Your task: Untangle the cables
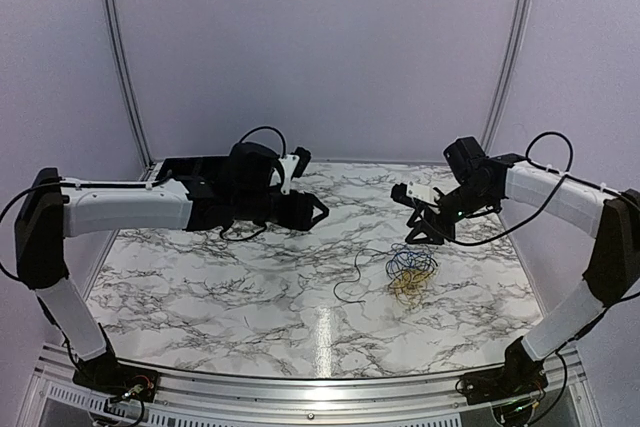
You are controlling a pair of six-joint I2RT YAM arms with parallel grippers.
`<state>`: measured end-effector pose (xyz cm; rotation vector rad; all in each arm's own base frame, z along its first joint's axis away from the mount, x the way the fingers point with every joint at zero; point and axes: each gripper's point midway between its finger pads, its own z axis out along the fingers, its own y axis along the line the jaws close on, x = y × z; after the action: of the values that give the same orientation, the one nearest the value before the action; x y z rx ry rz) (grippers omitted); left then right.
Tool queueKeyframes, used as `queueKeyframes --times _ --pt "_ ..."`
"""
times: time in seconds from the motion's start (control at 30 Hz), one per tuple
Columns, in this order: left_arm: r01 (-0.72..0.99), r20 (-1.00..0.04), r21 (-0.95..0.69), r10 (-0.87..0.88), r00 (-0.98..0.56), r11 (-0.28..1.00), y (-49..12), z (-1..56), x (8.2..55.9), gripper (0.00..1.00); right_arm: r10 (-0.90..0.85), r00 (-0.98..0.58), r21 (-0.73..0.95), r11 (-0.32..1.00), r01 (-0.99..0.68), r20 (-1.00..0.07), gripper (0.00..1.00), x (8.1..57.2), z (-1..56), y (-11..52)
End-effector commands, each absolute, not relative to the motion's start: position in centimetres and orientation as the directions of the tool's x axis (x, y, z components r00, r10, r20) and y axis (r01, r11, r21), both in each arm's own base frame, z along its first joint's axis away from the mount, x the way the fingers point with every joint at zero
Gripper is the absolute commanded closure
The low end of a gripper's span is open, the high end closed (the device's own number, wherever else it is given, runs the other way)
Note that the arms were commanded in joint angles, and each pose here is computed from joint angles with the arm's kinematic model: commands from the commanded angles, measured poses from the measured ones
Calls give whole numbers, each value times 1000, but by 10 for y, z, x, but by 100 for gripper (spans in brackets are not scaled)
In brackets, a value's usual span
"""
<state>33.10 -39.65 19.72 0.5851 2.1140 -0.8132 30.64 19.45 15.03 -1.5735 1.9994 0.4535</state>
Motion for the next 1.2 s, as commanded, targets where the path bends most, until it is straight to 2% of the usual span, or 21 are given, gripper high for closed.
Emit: queueKeyframes --times 0.0,0.03,0.13,0.17,0.37,0.5,0.57,0.73,1.17 --pt "639 -726 -412 190 -661 650 -424 175 311 39 -760 -170 -46 254 -966 -627 53 298 154 200" --pt "627 -692 -410 222 -687 662 -428 159 308 41 -758 -183 -36 262 -964 -626 53 294 151 199" --pt "610 -623 -430 270 -734 666 -445 136 310 60 -764 -196 -49 285 -957 -614 49 291 145 193" --pt "603 -602 -436 282 -747 668 -450 129 311 62 -770 -200 -56 292 -955 -606 49 290 142 191" --pt "554 -532 -476 278 -800 683 -475 100 324 59 -784 -242 -68 339 -938 -572 41 284 122 178" --pt "545 -496 -486 297 -816 683 -481 77 324 48 -775 -264 -40 348 -937 -574 38 274 117 177" --pt "540 -478 -489 307 -823 685 -481 66 322 48 -773 -272 -37 356 -934 -574 36 272 117 176" --pt "526 -456 -500 308 -835 688 -488 49 325 56 -793 -296 -48 378 -925 -533 35 267 102 165" --pt "503 -445 -533 281 -850 680 -512 24 340 70 -773 -336 -23 412 -911 -538 33 261 104 161"
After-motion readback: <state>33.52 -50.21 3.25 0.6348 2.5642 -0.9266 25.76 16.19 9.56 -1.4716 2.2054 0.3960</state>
